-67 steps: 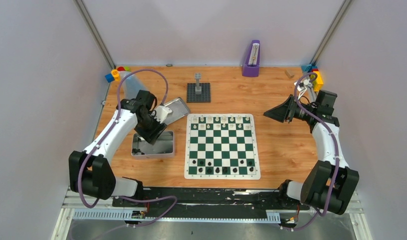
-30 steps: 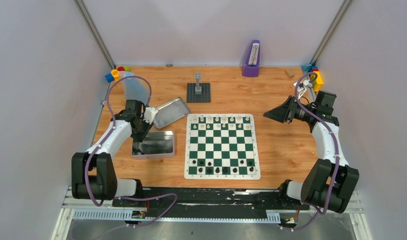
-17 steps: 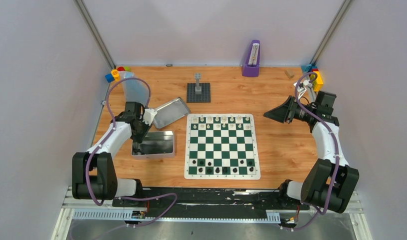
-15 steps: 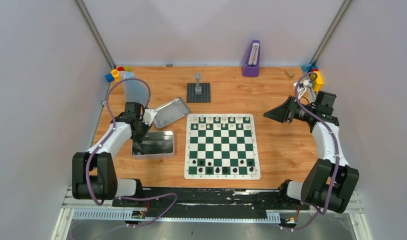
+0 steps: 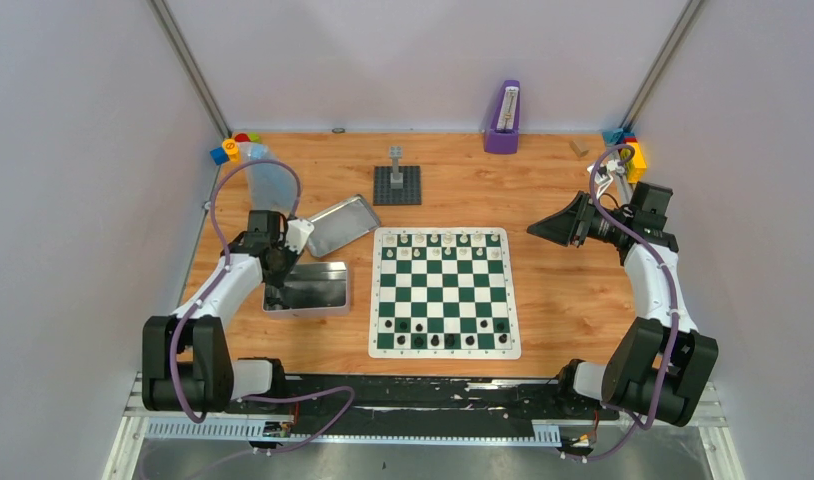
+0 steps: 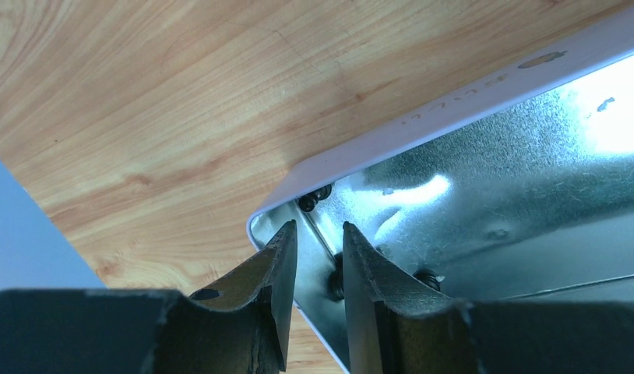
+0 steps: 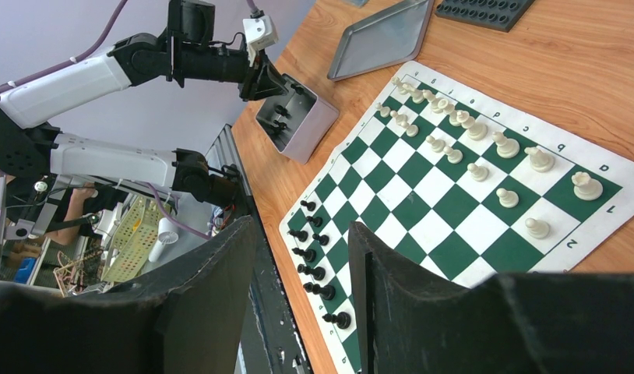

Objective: Set up the chess pieces on the board
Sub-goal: Pick up the chess piece from the storage box.

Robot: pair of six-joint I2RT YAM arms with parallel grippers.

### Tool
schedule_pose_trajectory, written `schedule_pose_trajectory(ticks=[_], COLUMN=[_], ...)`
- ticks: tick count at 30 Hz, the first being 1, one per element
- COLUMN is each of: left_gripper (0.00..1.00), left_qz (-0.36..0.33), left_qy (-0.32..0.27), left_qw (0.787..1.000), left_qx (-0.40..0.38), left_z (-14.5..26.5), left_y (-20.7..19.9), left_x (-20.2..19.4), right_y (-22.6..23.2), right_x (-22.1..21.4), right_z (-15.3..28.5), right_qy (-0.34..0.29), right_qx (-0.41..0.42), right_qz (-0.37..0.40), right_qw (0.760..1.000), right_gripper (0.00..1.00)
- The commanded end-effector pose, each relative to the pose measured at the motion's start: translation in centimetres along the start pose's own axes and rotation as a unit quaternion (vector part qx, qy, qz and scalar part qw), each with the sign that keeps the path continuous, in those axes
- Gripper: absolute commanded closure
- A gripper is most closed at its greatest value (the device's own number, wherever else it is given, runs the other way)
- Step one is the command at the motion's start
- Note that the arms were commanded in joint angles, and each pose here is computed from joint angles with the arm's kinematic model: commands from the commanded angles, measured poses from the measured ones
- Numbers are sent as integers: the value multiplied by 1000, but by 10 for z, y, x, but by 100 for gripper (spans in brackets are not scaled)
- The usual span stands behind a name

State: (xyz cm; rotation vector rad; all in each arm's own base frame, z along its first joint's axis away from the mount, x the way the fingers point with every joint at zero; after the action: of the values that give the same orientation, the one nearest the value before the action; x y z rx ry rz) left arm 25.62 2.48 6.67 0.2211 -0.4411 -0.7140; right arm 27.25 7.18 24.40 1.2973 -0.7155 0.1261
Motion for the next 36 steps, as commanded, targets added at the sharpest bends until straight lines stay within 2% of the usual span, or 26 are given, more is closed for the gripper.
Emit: schedule_pose_trajectory(ticks=[1,13,36], left_gripper=[65,67,70], left_qz=[-4,0,-23], left_qy=[-29,-24,-19], left_qw=[999,999,999], left_qx=[26,44,11], left_z=[2,-1,-17], left_y=[10,17,12], left_x=[7,-3,0], right_y=[4,5,4], right_x=[5,5,5], right_z=[1,2,1], right_qy=[-1,-2,-1], right_qx=[9,9,8], right_qz=[27,29,27], right_qw=[1000,1000,1000], right_gripper=[52,52,52])
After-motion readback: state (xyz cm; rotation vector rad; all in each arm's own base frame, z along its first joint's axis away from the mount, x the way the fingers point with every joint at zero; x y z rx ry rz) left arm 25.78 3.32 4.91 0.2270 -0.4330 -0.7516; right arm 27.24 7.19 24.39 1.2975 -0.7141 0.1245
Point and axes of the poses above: each gripper's point midway between its finger pads, its own z axis back along the fingers, its own y axis along the line the jaws close on, x = y × z, the point moved 2 cm from there along z, back along the fingers, and after that the axes turned 12 degrees about -z, right-handed, at the moved point
